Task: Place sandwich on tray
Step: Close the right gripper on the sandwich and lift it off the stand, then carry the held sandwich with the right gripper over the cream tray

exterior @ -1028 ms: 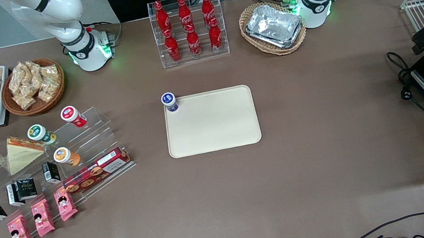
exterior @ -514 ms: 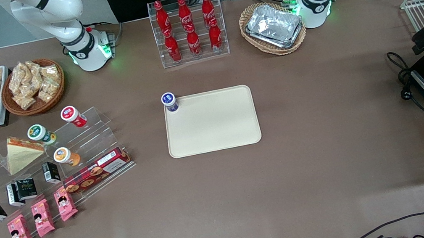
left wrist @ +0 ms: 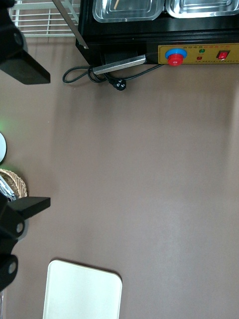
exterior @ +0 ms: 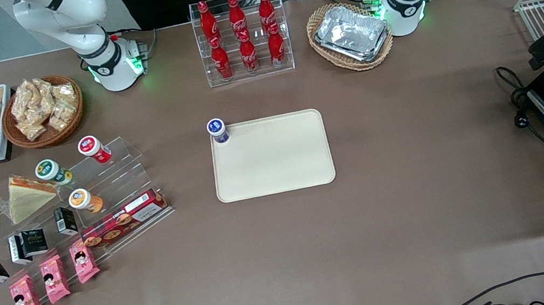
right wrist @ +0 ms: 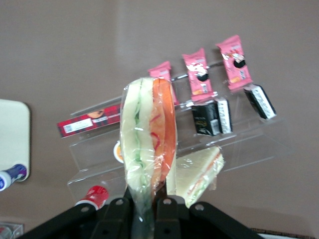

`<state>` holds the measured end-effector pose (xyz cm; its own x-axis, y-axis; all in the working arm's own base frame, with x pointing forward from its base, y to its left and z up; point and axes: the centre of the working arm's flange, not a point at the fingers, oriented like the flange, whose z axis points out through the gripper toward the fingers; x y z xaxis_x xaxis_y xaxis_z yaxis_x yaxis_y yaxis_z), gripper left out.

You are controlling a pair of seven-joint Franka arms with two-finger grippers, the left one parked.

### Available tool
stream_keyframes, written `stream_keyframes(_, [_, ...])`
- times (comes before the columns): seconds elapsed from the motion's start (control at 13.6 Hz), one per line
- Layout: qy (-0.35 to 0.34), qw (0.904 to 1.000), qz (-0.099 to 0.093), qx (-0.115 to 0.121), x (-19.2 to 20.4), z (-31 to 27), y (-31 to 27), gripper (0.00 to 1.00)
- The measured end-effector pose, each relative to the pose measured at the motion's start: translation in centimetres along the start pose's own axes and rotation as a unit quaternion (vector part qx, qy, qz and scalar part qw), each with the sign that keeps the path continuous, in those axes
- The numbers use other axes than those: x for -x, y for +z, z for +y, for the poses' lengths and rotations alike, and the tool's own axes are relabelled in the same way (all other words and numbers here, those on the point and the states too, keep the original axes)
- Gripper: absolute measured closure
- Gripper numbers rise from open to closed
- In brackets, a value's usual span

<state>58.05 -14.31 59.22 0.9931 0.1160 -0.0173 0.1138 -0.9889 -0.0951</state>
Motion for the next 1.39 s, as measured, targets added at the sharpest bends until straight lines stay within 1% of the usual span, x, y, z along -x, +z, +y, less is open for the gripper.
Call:
stream_keyframes(0.22, [-0.043,0.999,0.0,-0.006,-0.5,-4.5,-0.9,0.82])
stream_keyframes(0.44, [-0.074,0.9972,-0.001,-0.009,-1.0,-7.7,-1.0,0.83])
stream_keyframes(0.73, [-0.15,0.9885,-0.011,-0.014,-1.5,-11.5,-0.7,0.84])
stream_keyframes(0.81, [-0.176,0.9842,-0.012,-0.015,-1.6,-12.4,-0.6,0.84])
stream_keyframes(1.03, [-0.251,0.9677,-0.017,-0.02,-2.0,-16.2,0.0,0.84])
stream_keyframes(1.39, [-0.362,0.9314,-0.03,-0.028,-2.1,-27.4,1.6,0.84])
